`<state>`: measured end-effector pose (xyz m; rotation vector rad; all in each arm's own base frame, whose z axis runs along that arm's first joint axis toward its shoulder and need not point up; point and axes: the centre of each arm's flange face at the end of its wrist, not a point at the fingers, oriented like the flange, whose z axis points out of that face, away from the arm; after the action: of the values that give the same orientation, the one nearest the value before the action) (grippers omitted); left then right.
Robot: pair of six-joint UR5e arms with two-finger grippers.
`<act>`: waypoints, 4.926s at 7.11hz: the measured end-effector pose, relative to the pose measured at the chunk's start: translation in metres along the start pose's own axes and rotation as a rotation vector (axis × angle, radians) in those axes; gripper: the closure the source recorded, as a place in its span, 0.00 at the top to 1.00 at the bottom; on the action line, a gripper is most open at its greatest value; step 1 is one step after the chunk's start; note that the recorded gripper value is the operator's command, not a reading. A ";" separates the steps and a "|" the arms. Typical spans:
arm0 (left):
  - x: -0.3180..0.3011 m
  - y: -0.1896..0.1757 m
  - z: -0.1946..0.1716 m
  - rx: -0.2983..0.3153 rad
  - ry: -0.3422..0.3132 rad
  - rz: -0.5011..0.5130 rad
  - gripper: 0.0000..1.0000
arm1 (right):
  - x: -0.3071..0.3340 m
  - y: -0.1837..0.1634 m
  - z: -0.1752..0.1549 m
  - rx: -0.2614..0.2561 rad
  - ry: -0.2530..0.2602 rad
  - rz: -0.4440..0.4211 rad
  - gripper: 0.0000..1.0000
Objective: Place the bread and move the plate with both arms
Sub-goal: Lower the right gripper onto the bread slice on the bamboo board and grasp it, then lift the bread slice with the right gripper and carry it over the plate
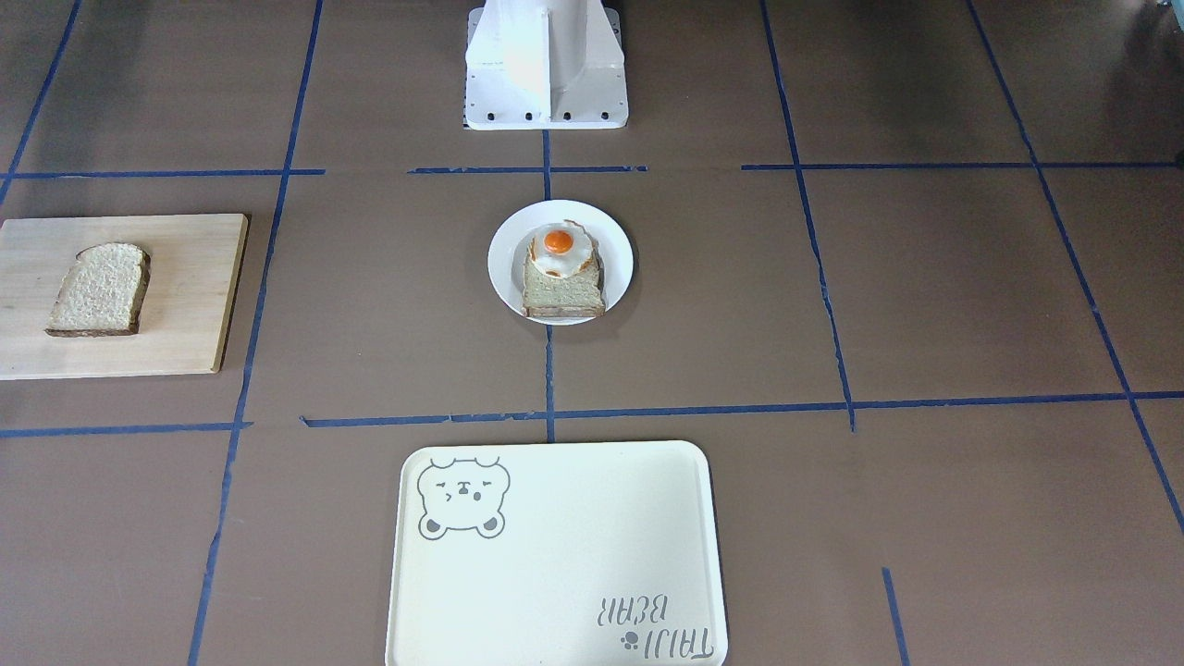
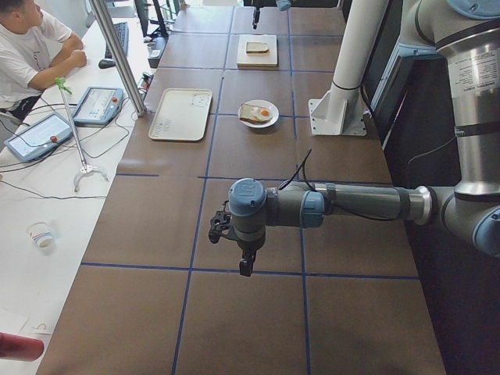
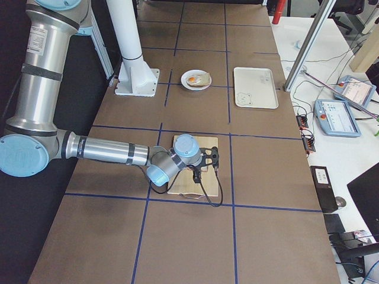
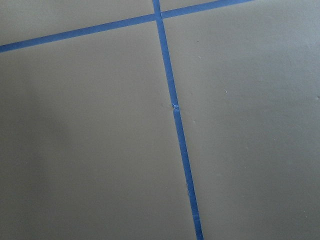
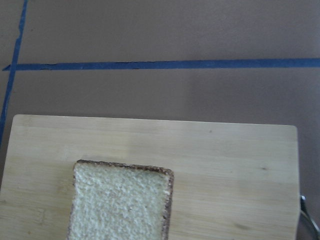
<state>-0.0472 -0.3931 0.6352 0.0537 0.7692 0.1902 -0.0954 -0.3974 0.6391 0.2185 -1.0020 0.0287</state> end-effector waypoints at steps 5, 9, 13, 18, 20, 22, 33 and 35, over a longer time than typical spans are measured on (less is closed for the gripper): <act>0.001 0.000 -0.001 0.003 0.000 0.002 1.00 | -0.034 0.041 0.047 -0.001 -0.024 0.040 0.86; 0.001 0.000 -0.001 0.002 0.000 0.002 1.00 | -0.029 0.051 0.055 -0.015 -0.001 0.043 0.72; 0.000 0.000 0.000 0.001 0.000 0.001 1.00 | -0.029 0.051 0.060 -0.022 0.006 0.044 0.35; 0.000 0.000 0.000 0.001 0.000 0.001 1.00 | -0.028 0.052 0.060 -0.016 0.010 0.032 0.00; 0.000 0.000 0.000 0.001 0.000 0.001 1.00 | -0.032 0.050 0.057 -0.016 0.001 0.027 0.00; 0.001 0.000 -0.001 0.001 0.000 0.002 1.00 | -0.055 0.046 0.047 -0.016 -0.047 0.006 0.00; 0.003 -0.001 -0.003 0.007 -0.001 0.007 1.00 | -0.543 -0.035 0.068 0.017 -0.260 0.065 0.00; 0.003 -0.001 -0.004 0.007 -0.001 0.007 1.00 | -0.583 -0.014 0.093 0.042 -0.244 0.086 0.00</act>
<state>-0.0471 -0.3937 0.6302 0.0634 0.7687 0.1941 -0.4855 -0.3845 0.1963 0.2208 -1.2541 0.1041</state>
